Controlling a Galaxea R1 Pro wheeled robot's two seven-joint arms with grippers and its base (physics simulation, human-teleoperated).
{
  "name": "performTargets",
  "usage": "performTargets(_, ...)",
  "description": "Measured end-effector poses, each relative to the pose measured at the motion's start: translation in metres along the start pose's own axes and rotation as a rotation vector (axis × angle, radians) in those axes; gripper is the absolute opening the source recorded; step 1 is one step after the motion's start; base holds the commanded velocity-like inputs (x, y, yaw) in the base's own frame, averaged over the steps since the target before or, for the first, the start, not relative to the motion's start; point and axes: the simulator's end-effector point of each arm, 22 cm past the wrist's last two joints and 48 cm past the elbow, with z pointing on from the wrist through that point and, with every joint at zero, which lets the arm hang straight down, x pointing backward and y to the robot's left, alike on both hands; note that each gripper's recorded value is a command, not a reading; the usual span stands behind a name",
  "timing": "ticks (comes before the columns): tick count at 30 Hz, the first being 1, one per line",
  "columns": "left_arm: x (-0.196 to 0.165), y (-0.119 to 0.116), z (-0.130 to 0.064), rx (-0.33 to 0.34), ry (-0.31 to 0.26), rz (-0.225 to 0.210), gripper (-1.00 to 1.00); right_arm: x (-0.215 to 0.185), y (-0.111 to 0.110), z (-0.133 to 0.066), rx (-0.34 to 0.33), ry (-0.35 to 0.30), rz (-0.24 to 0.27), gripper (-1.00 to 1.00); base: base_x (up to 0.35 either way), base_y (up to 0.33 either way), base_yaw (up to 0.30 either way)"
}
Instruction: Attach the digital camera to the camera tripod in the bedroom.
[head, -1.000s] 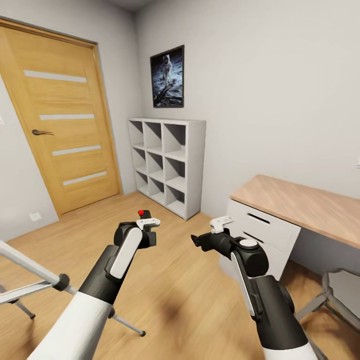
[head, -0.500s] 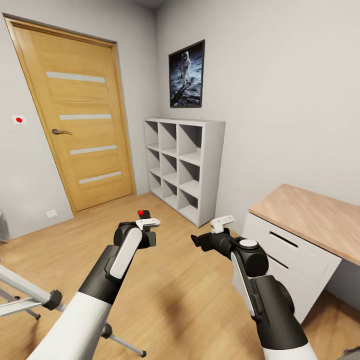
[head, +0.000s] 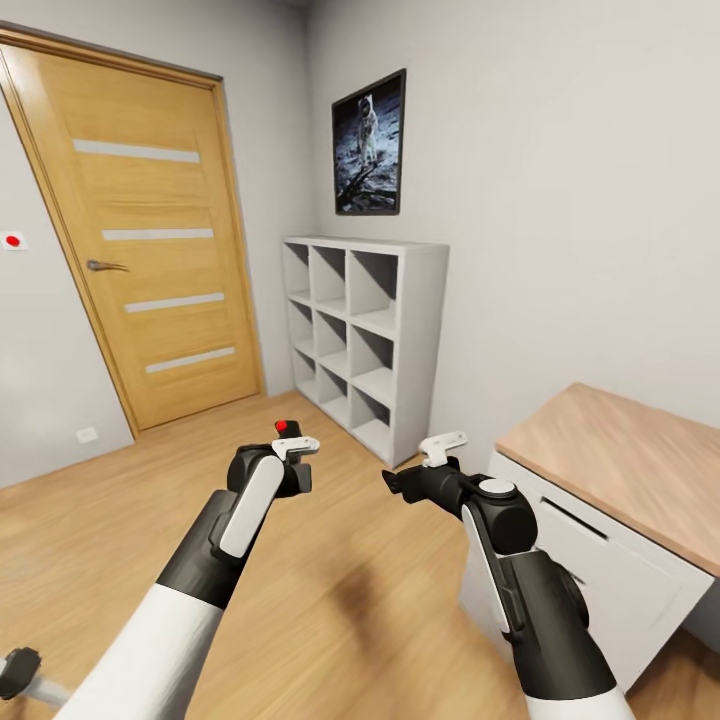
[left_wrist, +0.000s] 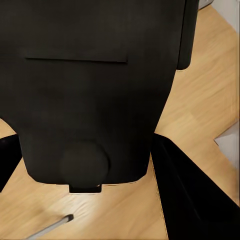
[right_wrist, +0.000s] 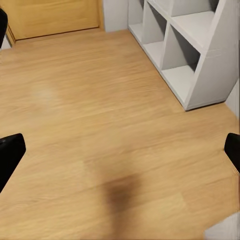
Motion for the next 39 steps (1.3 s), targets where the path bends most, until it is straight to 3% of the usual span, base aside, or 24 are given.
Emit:
performTargets(17, -0.0024, 0.0031, -0.0012, -0.002, -0.007, -0.006, -1.0, 0.0, 0.0012, 0.0004, -0.002, 0.0, -0.003, 1.0, 0.242, -0.23, 0.22)
performTargets(27, -0.0052, 0.0029, -0.0034, 0.003, -0.015, -0.012, -1.0, 0.0001, 0.0008, 0.0005, -0.001, 0.0, -0.002, 1.0, 0.055, -0.067, 0.192)
performTargets(39, -0.006, 0.0034, -0.0039, 0.005, -0.017, -0.015, -1.0, 0.0, 0.0008, 0.0005, -0.001, 0.0, -0.003, 1.0, 0.005, -0.275, 0.023)
